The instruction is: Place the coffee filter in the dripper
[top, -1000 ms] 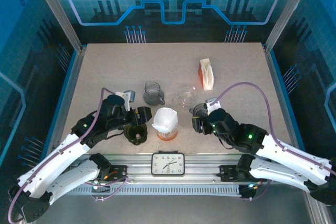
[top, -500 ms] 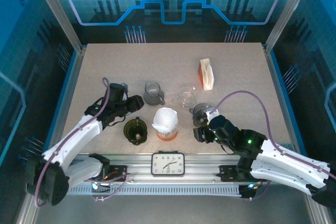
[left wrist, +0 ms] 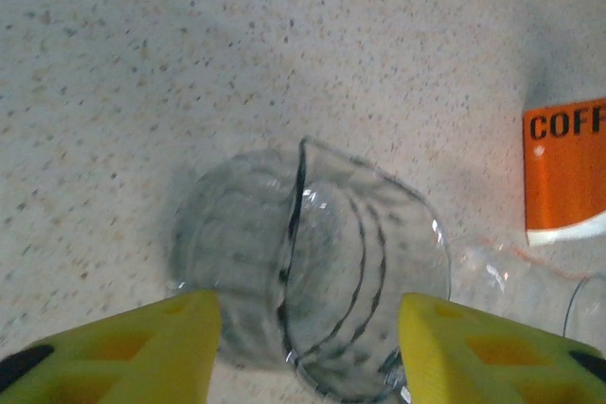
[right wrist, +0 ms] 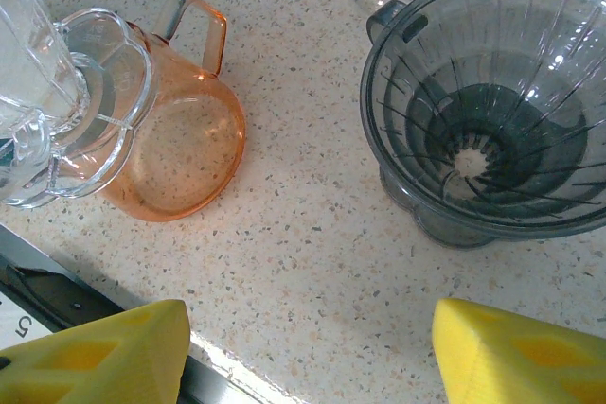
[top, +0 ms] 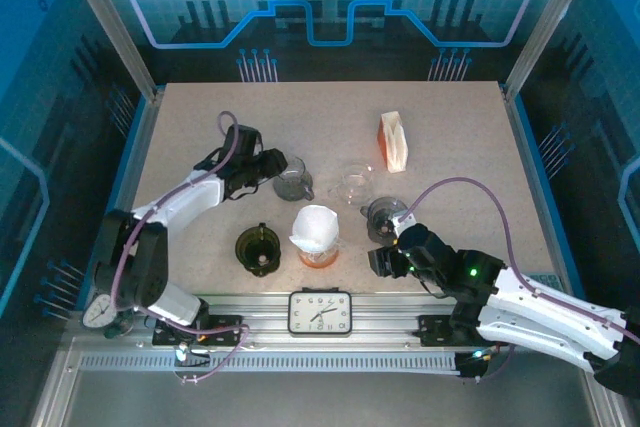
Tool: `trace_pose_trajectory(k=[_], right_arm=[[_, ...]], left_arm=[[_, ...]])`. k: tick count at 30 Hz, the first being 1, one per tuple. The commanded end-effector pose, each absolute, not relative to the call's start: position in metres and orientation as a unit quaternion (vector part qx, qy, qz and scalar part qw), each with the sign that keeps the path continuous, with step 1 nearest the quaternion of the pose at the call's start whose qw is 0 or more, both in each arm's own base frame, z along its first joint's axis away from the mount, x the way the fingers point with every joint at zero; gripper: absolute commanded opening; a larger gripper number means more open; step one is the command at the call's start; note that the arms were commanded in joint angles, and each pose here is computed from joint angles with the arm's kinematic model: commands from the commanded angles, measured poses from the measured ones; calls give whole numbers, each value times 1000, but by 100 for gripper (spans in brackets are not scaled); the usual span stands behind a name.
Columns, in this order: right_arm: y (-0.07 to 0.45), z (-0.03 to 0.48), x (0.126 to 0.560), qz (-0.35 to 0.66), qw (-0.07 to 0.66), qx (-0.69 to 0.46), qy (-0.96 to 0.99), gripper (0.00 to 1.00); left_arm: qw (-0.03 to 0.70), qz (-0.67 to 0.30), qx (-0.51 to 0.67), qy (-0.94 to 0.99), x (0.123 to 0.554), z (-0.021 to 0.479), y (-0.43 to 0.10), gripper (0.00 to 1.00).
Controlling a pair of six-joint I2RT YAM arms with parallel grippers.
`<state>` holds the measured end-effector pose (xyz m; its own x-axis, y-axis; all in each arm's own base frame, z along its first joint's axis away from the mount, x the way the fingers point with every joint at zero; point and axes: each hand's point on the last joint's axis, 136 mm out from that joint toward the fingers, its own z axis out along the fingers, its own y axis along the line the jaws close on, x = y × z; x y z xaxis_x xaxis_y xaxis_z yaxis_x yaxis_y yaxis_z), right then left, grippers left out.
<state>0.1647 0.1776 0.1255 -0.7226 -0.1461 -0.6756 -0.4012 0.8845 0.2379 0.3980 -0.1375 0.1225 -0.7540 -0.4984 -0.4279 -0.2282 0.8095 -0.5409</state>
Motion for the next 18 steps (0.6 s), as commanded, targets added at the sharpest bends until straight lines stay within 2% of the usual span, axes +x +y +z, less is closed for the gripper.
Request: trace_pose_trajectory(k=[1,3,11,18], right_arm=[[177,128,167,197,347,-137,907,69],[176,128,166,198,348,-136,906,69],[171,125,165,191,350,-135,907,69],[170,123,164,191,351,-134,907,69]], left_arm=[[285,-208,-198,915,411,118,-133,45],[274,-192,-196,922,411,113,-131,40],[245,-152,-179,941,408,95,-128,34],[235,-138,-170,947,406,90,-133,24]])
